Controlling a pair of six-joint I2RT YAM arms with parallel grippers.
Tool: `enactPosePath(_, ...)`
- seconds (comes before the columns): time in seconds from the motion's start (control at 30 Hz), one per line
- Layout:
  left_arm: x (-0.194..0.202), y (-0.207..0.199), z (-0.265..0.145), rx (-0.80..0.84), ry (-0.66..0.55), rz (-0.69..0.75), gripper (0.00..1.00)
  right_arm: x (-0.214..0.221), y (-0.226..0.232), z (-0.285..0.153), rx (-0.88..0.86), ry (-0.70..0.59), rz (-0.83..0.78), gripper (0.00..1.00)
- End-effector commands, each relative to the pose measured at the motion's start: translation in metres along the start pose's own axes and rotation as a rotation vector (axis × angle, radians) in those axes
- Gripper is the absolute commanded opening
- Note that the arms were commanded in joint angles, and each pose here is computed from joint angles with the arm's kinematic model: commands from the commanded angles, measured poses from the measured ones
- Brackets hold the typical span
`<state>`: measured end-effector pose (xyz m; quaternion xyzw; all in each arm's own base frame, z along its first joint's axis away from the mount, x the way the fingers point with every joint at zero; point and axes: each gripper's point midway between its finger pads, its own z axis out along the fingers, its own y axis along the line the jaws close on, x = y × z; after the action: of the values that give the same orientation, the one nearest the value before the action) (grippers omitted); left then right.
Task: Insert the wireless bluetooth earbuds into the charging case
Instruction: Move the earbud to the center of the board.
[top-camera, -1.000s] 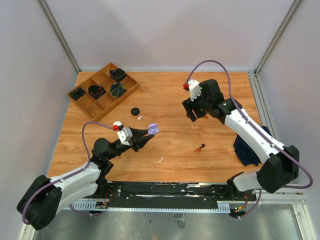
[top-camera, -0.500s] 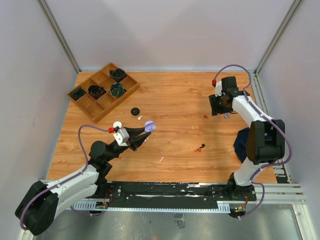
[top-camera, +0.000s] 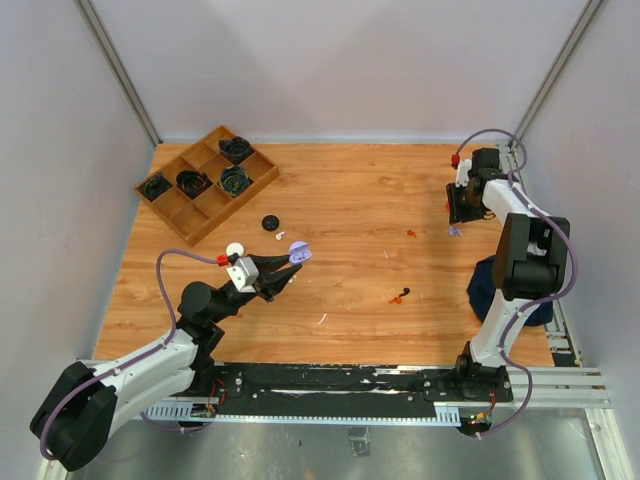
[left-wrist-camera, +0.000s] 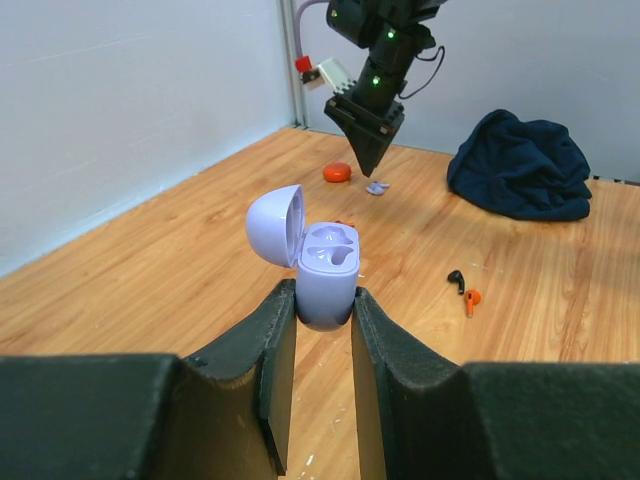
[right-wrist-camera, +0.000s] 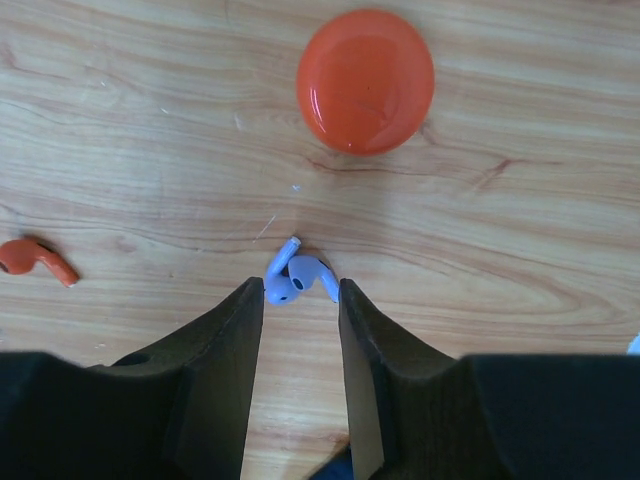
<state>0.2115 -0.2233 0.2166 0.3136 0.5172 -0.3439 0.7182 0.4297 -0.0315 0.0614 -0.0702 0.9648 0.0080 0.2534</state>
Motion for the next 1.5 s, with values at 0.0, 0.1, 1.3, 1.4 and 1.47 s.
enactPosePath(0.0,-0.005,-0.001,0.001,0.003,-0.019,0.021,0.00,0.006,-0.007,0.006,-0.032,0.041,-0.048,0.37)
enactPosePath(0.1,-0.004,-0.001,0.001,0.003,-0.016,0.022,0.00,0.013,-0.012,0.011,-0.042,0.065,-0.039,0.35)
enactPosePath(1.3,-0.010,-0.005,0.001,0.025,-0.028,0.011,0.00,0.065,0.033,0.009,-0.104,0.224,0.119,0.16)
enactPosePath(1.4,-0.011,-0.005,0.001,0.026,-0.032,0.011,0.00,0.064,0.050,0.002,-0.116,0.216,0.109,0.16)
enactPosePath(1.47,-0.012,-0.005,0.001,0.023,-0.033,0.012,0.00,0.063,0.061,-0.004,-0.115,0.210,0.105,0.16)
